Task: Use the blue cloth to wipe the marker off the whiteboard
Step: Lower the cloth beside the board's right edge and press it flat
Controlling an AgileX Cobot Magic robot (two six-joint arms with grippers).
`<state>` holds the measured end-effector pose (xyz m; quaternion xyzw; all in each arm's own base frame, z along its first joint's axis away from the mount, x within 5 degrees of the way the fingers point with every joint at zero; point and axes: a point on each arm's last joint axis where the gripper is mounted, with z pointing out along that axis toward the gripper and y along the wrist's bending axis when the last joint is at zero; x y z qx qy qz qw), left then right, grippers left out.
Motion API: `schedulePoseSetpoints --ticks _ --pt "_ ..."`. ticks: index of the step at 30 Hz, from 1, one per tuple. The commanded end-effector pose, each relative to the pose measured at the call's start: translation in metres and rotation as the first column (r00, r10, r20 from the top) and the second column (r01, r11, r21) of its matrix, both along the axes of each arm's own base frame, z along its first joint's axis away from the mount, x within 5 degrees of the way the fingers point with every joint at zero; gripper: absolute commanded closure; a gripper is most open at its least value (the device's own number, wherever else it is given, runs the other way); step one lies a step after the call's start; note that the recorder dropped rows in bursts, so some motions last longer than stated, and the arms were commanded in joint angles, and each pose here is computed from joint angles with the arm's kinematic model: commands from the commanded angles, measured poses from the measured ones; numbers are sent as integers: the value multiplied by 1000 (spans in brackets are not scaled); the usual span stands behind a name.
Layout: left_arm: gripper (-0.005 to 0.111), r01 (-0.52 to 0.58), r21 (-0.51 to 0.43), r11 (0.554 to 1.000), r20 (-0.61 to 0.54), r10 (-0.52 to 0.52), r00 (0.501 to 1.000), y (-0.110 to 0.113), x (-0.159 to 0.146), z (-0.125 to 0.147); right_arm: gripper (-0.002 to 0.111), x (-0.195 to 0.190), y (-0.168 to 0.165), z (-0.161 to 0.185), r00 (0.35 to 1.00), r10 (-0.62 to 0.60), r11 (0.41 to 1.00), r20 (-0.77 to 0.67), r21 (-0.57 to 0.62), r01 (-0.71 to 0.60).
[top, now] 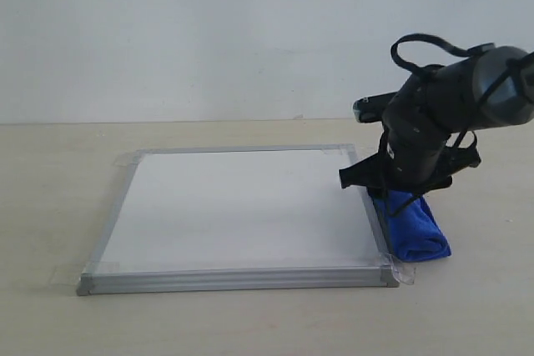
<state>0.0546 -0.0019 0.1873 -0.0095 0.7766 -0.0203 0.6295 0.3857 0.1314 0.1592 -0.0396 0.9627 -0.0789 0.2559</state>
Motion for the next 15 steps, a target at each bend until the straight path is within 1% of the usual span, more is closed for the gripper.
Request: schedulePoseSetpoints --ticks 1,3,4,6,8,9,10,15 --pt "103 4 -4 1000 8 -4 1000 0 0 0 52 -2 -5 25 999 30 999 44 -13 -30" --pt "103 4 -4 1000 8 -4 1000 0 0 0 54 -4 -5 26 999 26 1000 35 -7 -25" --pt "103 4 -4 1000 8 -4 1000 0 0 0 58 -5 -5 24 999 29 1000 27 -12 -29" --pt "103 4 -4 1000 8 -4 1000 0 0 0 74 -7 -6 17 999 41 999 11 -23 -41" --pt "103 4 -4 1000 8 -4 1000 0 0 0 95 -9 -6 10 999 52 998 -3 -26 -52" --pt "103 4 -4 1000 8 -4 1000 0 0 0 104 -10 -6 7 998 65 998 -5 -25 -65" --pt "103 4 -4 1000 8 -4 1000 0 0 0 108 -12 -5 5 997 79 997 -4 -20 -79" --pt "103 4 -4 1000 8 -4 1000 0 0 0 108 -14 -4 -7 994 105 994 -6 0 -105"
